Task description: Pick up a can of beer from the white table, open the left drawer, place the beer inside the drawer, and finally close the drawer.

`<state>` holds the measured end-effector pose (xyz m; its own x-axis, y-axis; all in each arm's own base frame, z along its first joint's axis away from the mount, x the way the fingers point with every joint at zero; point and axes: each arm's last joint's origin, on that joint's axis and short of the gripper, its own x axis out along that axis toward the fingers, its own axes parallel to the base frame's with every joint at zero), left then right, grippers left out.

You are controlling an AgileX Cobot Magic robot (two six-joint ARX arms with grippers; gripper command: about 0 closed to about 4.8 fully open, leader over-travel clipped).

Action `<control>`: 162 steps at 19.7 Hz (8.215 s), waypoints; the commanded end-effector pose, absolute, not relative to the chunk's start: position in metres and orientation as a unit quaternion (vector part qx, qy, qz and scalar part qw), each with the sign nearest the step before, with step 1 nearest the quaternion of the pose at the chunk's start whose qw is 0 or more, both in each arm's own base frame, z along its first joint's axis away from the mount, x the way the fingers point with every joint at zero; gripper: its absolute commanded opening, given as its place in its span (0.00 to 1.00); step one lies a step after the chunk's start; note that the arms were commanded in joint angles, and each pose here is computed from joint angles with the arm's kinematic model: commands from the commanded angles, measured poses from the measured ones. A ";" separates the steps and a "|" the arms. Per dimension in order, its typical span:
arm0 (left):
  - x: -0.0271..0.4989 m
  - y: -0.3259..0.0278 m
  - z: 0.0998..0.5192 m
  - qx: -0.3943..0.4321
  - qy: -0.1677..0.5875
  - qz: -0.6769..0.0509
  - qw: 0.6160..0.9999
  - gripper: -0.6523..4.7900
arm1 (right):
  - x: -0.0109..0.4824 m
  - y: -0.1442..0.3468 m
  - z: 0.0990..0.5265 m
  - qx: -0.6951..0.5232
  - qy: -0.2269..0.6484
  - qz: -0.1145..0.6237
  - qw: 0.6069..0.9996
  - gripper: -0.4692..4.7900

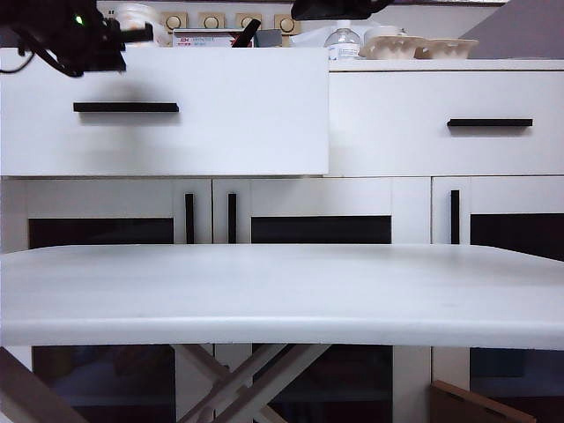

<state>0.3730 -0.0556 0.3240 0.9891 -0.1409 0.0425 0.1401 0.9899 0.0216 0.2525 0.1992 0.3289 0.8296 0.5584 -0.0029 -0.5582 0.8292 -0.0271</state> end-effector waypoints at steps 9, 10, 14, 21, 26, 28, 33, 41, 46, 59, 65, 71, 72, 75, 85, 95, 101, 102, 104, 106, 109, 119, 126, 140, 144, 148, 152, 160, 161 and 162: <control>0.417 -0.061 0.335 0.006 -0.040 -0.072 0.997 0.11 | 0.251 0.200 0.334 -0.011 -0.014 0.298 0.954 0.08; 0.419 -0.061 0.334 0.006 -0.040 -0.072 0.997 0.11 | 0.251 0.200 0.334 -0.011 -0.014 0.298 0.954 0.08; 0.428 -0.061 0.333 0.007 -0.038 -0.070 0.997 0.11 | 0.251 0.200 0.334 -0.011 -0.014 0.298 0.954 0.08; 0.451 -0.062 0.332 0.006 -0.044 -0.068 0.997 0.11 | 0.251 0.199 0.334 -0.010 -0.014 0.298 0.954 0.08; 0.465 -0.064 0.327 0.006 -0.045 -0.068 0.997 0.11 | 0.251 0.199 0.334 -0.011 -0.014 0.298 0.954 0.08; 0.470 -0.064 0.326 0.006 -0.045 -0.068 0.997 0.11 | 0.251 0.199 0.334 -0.011 -0.014 0.298 0.954 0.08; 0.489 -0.067 0.328 0.005 -0.053 -0.068 0.996 0.11 | 0.251 0.199 0.334 -0.011 -0.013 0.298 0.954 0.08; 0.501 -0.060 0.325 0.006 -0.045 -0.047 0.998 0.11 | 0.251 0.199 0.334 -0.011 -0.013 0.298 0.954 0.08; 0.487 -0.057 0.347 0.007 -0.034 -0.048 0.998 0.11 | 0.247 0.194 0.338 -0.016 -0.008 0.290 0.957 0.08; 0.329 -0.051 0.469 0.010 0.033 -0.106 0.994 0.11 | 0.170 0.121 0.355 -0.047 0.014 0.260 0.964 0.08; 0.222 -0.069 0.451 0.032 0.022 -0.105 0.994 0.11 | 0.141 0.100 0.319 -0.036 0.014 0.259 0.965 0.08; 0.134 -0.067 0.402 0.027 0.010 -0.147 0.989 0.11 | 0.125 0.089 0.281 -0.029 0.038 0.260 0.964 0.08; 0.121 -0.062 0.388 0.012 0.012 -0.155 0.988 0.11 | 0.122 0.086 0.269 -0.032 0.046 0.259 0.964 0.08; 0.097 -0.050 0.351 -0.007 0.013 -0.154 0.988 0.11 | 0.114 0.080 0.246 -0.035 0.054 0.258 0.964 0.08; 0.070 -0.038 0.225 -0.032 0.043 -0.216 0.975 0.11 | 0.101 0.070 0.232 -0.044 0.073 0.249 0.965 0.08; 0.087 -0.026 0.191 -0.004 -0.022 -0.102 0.995 0.11 | 0.101 0.070 0.232 -0.044 0.073 0.250 0.965 0.08; 0.093 0.000 0.184 0.006 -0.016 0.001 1.000 0.11 | 0.101 0.070 0.232 -0.044 0.073 0.250 0.964 0.08; 0.094 0.003 0.180 0.006 -0.017 0.005 1.000 0.11 | 0.101 0.070 0.232 -0.044 0.073 0.250 0.964 0.08; 0.097 0.005 0.173 0.023 -0.038 -0.021 0.999 0.11 | 0.101 0.070 0.232 -0.044 0.073 0.251 0.964 0.08; 0.097 0.005 0.174 0.039 -0.041 -0.025 0.998 0.11 | 0.101 0.070 0.232 -0.044 0.074 0.250 0.964 0.08; 0.097 0.007 0.173 0.037 -0.034 -0.001 0.999 0.11 | 0.101 0.070 0.232 -0.044 0.073 0.250 0.964 0.08; 0.097 0.011 0.163 0.035 0.018 0.067 0.997 0.11 | 0.101 0.070 0.231 -0.044 0.075 0.250 0.964 0.08; 0.097 0.009 0.163 0.034 0.017 0.035 0.999 0.11 | 0.099 0.068 0.221 -0.045 0.076 0.249 0.964 0.08; 0.097 0.009 0.162 0.033 0.022 0.037 0.999 0.22 | 0.092 0.011 0.184 -0.014 0.007 0.013 1.000 0.08; 0.097 0.009 0.162 0.033 0.022 0.037 0.999 0.22 | 0.097 0.003 0.162 -0.015 0.017 -0.031 0.999 0.08; 0.097 0.009 0.162 0.033 0.022 0.037 0.999 0.22 | 0.097 0.005 0.160 -0.015 0.026 -0.009 0.999 0.08; 0.097 0.009 0.162 0.033 0.022 0.037 0.999 0.22 | 0.097 0.005 0.162 -0.015 0.020 0.001 1.000 0.08; 0.097 0.009 0.162 0.033 0.022 0.037 0.999 0.22 | 0.097 0.005 0.161 -0.015 0.022 0.001 1.000 0.08; 0.097 0.009 0.162 0.033 0.022 0.037 0.999 0.22 | 0.097 0.005 0.161 -0.015 0.022 0.001 1.000 0.08; 0.097 0.009 0.162 0.033 0.022 0.037 0.999 0.22 | 0.097 0.005 0.161 -0.015 0.022 0.001 1.000 0.08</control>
<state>0.0969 0.0092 0.1604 0.9957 0.0768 -0.0524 -0.0733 0.9951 0.0659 0.0971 0.0052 0.1595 0.9981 -0.0017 -0.0618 -0.0005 0.9994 -0.0347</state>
